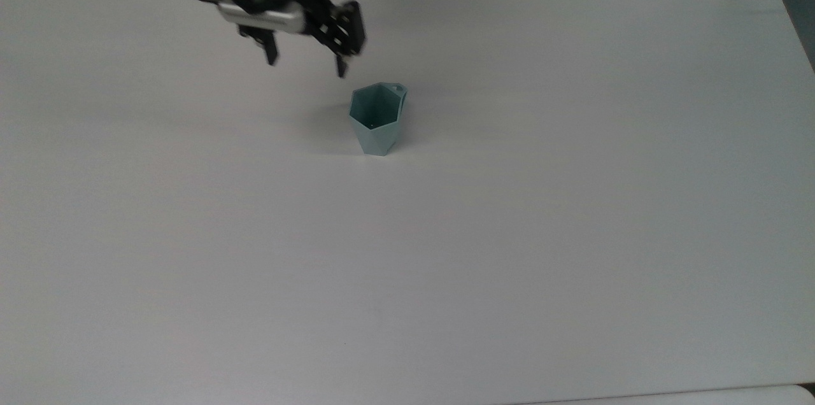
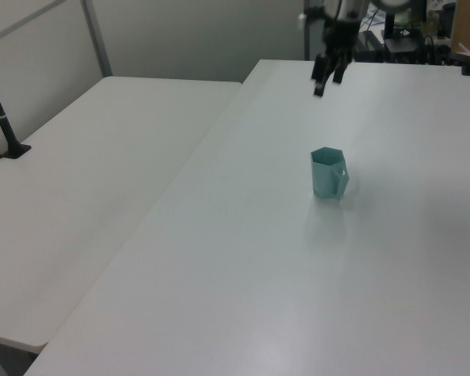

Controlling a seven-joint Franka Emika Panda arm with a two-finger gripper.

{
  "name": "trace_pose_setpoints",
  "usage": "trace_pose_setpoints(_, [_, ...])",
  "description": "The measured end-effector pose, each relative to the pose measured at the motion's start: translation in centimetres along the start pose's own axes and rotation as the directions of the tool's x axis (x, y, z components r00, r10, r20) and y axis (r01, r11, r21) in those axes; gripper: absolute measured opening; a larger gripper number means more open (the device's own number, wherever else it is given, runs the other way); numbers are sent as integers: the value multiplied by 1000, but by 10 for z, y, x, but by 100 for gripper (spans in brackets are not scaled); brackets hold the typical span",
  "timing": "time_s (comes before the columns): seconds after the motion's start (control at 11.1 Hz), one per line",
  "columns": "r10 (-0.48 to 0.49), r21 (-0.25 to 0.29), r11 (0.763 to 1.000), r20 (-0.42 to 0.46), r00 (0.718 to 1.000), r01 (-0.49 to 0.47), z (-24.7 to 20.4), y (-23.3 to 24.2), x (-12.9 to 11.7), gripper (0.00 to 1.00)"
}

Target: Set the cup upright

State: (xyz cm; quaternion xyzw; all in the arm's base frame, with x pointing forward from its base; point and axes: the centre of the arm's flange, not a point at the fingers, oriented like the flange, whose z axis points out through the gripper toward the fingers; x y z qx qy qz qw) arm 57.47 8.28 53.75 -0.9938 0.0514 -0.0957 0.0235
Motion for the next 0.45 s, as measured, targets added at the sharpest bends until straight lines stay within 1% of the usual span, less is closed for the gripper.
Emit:
trace_pose_setpoints(0.09, [-45,0,999,24,999,45,-20,31,-1,100])
trace_pose_setpoints(0.27, [-117,20,993,106,987,115,-68,91,-8,100])
trace_pose_setpoints(0.45, [-146,31,989,110,983,144,-101,113,-12,100])
